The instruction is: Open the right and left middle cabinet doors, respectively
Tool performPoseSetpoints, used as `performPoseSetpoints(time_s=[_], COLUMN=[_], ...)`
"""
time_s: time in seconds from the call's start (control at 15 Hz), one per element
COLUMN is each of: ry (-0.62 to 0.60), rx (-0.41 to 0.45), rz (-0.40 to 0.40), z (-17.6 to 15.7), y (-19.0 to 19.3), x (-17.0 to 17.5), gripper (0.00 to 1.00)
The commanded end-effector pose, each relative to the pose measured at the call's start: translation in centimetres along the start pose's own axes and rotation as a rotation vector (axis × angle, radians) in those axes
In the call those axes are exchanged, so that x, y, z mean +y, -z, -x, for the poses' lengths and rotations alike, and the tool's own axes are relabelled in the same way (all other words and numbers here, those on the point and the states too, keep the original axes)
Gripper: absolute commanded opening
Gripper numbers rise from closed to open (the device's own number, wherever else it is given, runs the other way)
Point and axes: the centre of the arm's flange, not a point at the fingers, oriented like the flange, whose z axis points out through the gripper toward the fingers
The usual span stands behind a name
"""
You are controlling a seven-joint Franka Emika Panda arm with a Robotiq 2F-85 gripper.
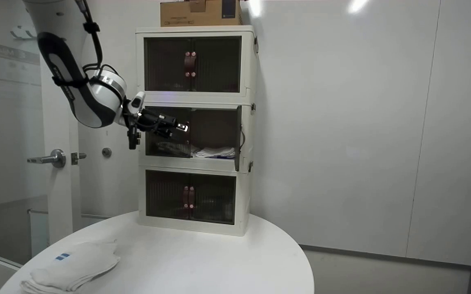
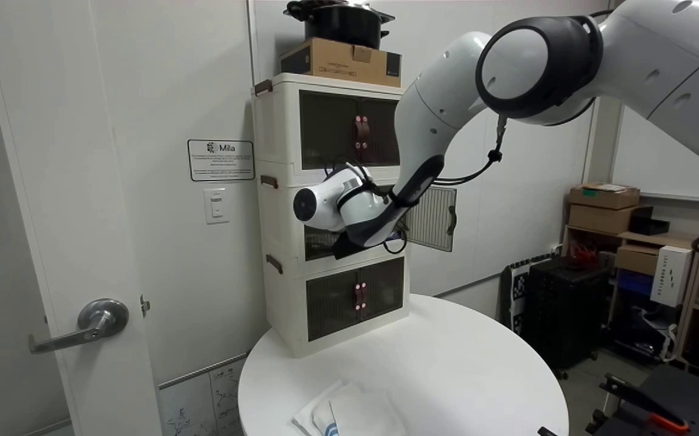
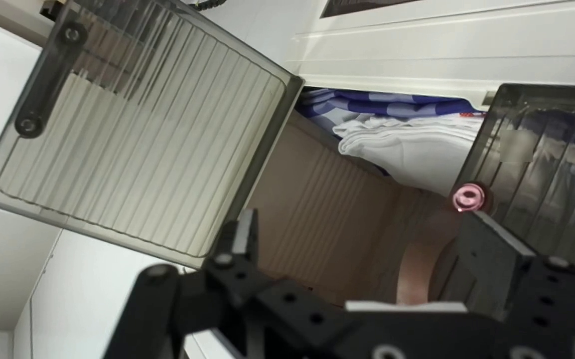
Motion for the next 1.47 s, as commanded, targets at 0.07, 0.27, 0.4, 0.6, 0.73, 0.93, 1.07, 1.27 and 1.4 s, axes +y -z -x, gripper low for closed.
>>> performPoseSetpoints(time_s=[0.07,0.27,0.4,0.6,0.73,0.93,1.07,1.27,1.4], ry=[-0.041,-0.060,-0.071,-0.089,-0.095,-0.099,-0.107,-0.122,-0.128], rx=[0.025,0.031,0.030,0.032,0.035,0.037,0.045,0.052,0.061], rz=[0.026,0.030,0.025,0.018,0.021,0.026,0.028,0.028,0.019], z=[-1.1,-1.5,-1.8,-2.4,-2.5,-2.5,-2.4,-2.3,-2.2], y=[-2.3,-2.7,-2.7,-2.5,-2.6,-3.0,-3.2,-3.4,-3.0], x=[-1.3,-1.3,-1.4,-1.3,-1.2,-1.2,-1.3,-1.5,-1.8], gripper=[1.00,1.00,1.00,1.00,1.00,1.00,1.00,0.66,0.52])
